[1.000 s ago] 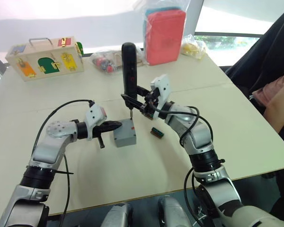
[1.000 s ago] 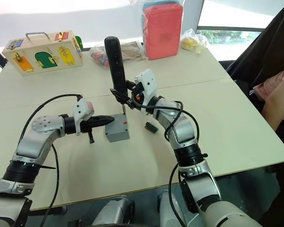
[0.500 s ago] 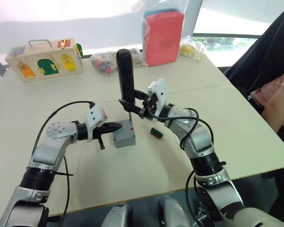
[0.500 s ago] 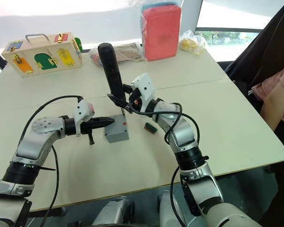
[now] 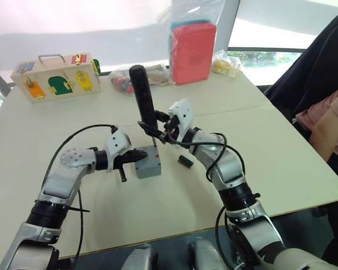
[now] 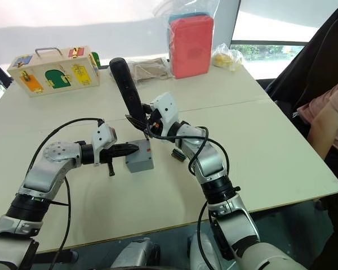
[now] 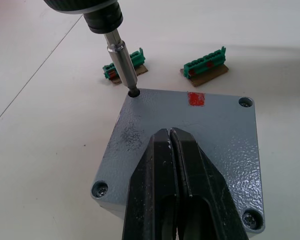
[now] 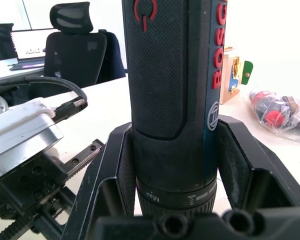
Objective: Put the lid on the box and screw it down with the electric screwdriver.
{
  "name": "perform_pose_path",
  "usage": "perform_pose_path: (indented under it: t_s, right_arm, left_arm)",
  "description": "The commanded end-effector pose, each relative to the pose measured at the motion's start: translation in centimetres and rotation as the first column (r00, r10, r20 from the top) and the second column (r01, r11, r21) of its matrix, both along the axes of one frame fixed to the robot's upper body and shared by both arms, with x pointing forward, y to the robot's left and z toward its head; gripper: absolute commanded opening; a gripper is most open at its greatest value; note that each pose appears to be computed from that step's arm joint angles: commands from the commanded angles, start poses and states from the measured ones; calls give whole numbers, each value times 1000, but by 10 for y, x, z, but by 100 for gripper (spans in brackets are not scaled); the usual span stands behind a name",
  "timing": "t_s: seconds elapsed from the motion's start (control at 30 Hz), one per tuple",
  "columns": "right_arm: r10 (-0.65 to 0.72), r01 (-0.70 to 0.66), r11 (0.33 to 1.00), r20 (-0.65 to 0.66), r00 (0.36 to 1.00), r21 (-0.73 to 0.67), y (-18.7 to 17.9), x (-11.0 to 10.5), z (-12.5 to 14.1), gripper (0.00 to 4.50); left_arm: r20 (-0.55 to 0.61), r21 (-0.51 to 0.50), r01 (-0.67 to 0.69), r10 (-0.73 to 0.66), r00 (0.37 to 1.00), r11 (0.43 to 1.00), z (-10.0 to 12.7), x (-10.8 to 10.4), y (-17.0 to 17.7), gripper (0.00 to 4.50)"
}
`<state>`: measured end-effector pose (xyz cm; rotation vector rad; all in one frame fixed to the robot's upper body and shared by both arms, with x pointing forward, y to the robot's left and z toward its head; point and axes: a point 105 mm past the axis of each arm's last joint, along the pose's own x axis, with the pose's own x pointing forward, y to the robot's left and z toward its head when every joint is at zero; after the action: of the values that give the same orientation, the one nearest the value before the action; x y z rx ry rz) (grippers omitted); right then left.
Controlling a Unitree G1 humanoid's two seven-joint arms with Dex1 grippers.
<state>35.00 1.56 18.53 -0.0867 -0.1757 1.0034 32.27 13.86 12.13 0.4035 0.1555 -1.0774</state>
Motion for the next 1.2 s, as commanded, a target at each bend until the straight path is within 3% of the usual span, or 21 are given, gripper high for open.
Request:
perform_pose_path:
  t_s: [0.03,0.47,1.2]
  right_arm:
    - [-9,-7,997,-192,981,-82,2,-3,-60,179]
    - [-104,69,989,-280,954,-134,-10,4,-93,179]
    - [-134,85,982,-311,941,-168,-18,1,-111,179]
  left_arm:
    - [-37,39,-4,5,999,999,-13,-3,4,0]
    - [-70,61,-4,9,998,998,-28,-3,6,0]
    - [-89,75,-2,9,996,997,-39,-3,8,0]
